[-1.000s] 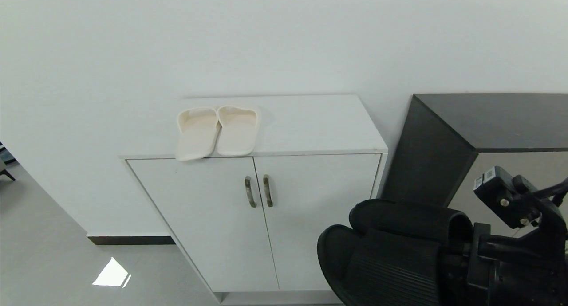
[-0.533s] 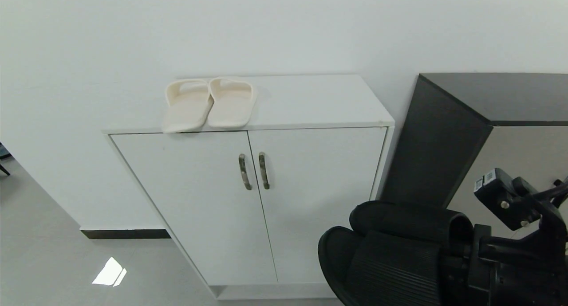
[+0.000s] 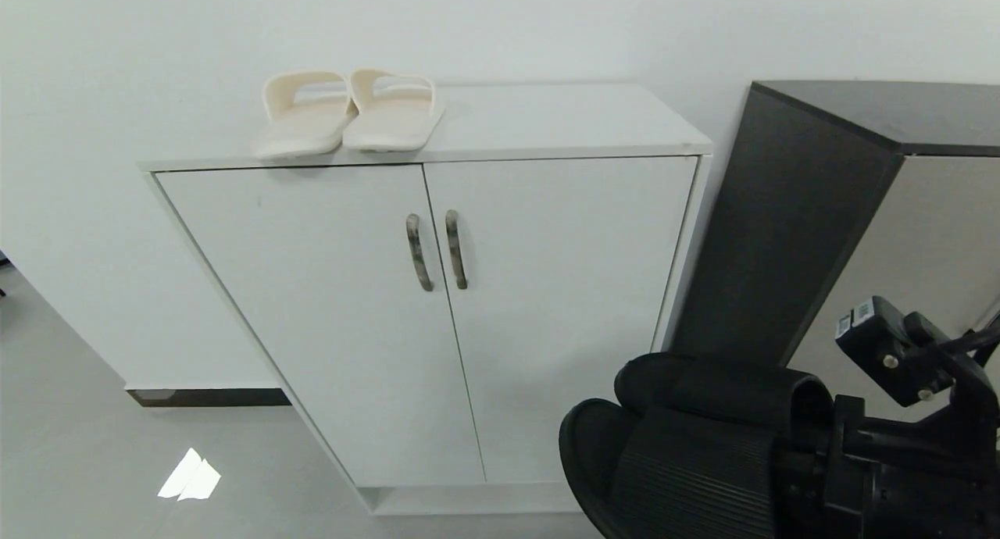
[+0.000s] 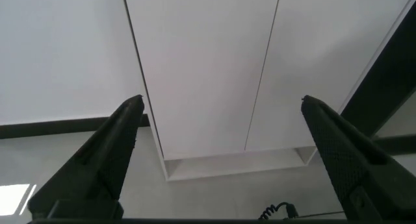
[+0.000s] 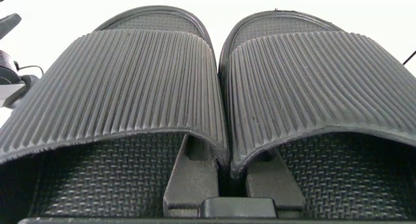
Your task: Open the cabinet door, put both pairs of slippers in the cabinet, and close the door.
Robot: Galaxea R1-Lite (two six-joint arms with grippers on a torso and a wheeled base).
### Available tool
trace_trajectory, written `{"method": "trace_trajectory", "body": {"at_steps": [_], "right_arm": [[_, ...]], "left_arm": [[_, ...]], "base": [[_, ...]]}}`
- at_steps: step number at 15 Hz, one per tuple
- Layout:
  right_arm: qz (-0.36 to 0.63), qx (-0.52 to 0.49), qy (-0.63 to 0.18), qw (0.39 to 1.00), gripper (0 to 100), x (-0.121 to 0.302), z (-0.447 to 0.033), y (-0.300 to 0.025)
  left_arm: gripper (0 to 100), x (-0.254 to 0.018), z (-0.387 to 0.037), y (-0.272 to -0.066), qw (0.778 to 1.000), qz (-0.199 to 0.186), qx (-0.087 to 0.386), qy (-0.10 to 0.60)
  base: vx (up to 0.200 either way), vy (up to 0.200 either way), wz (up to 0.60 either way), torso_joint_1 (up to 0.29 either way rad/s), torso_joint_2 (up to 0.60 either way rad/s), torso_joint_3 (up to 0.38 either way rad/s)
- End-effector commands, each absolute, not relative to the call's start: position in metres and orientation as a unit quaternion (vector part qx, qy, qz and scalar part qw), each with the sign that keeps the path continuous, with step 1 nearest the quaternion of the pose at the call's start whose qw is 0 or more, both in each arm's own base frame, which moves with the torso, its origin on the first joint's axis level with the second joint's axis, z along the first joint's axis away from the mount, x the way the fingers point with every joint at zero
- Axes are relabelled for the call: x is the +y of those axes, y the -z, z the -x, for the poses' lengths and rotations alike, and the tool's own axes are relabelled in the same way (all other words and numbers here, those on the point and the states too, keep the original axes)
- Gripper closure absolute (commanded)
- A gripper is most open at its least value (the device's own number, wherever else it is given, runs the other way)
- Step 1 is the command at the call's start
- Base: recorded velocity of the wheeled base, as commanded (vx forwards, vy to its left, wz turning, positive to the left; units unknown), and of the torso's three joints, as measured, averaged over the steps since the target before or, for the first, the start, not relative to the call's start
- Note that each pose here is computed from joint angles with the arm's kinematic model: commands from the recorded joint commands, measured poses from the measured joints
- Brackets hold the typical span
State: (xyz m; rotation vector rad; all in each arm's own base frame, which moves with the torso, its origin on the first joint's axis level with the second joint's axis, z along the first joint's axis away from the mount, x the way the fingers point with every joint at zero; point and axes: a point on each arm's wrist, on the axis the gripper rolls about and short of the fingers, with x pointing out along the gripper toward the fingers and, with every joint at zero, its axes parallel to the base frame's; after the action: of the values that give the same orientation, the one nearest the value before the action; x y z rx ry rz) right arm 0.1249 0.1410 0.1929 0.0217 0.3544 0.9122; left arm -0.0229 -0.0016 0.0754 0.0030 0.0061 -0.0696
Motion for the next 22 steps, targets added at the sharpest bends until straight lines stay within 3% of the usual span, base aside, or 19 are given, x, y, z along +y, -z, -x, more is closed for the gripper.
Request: {"method": "trace_trajectory", "body": {"at_steps": [1,8,15,17,18,19,22], "right_arm": [[-0.010,0.171,-0.438,0.882,100,0.141,-0.125,-0.192],[-0.010,0.168,-0.440,0.882,100,0.141,-0.124,-0.192],[0.007,0.153,-0.444,0.883,100,0.140,-0.123,-0.190],[0.008,0.147,-0.447,0.882,100,0.139,-0.122,-0.190],[0.004,0.139,-0.448,0.883,100,0.140,-0.122,-0.191],[0.004,0.139,-0.448,0.883,100,0.140,-0.122,-0.190],[0.002,0.135,-0.449,0.883,100,0.140,-0.122,-0.191]], "left_arm": [[0,-0.002,0.023,-0.075,0.999,-0.002,0.004,0.035],[0,-0.002,0.023,-0.075,0.999,0.001,0.004,0.035],[0,-0.002,0.023,-0.075,0.999,-0.001,0.004,0.035],[0,-0.002,0.020,-0.077,0.999,-0.022,0.019,0.038],[0,-0.002,0.011,-0.106,0.997,-0.037,0.042,0.050],[0,-0.003,0.002,-0.146,0.995,-0.016,0.030,0.096],[0,-0.014,-0.047,-0.218,0.962,0.004,0.061,0.264]], "base": [[0.000,0.000,0.00,-0.163,0.47,0.300],[0.000,0.000,0.00,-0.131,0.43,0.295],[0.086,0.000,0.00,-0.011,0.05,0.033],[0.000,0.000,0.00,0.000,0.00,0.000],[0.000,0.000,0.00,0.000,0.00,0.000],[0.000,0.000,0.00,0.000,0.00,0.000],[0.000,0.000,0.00,0.000,0.00,0.000]]}}
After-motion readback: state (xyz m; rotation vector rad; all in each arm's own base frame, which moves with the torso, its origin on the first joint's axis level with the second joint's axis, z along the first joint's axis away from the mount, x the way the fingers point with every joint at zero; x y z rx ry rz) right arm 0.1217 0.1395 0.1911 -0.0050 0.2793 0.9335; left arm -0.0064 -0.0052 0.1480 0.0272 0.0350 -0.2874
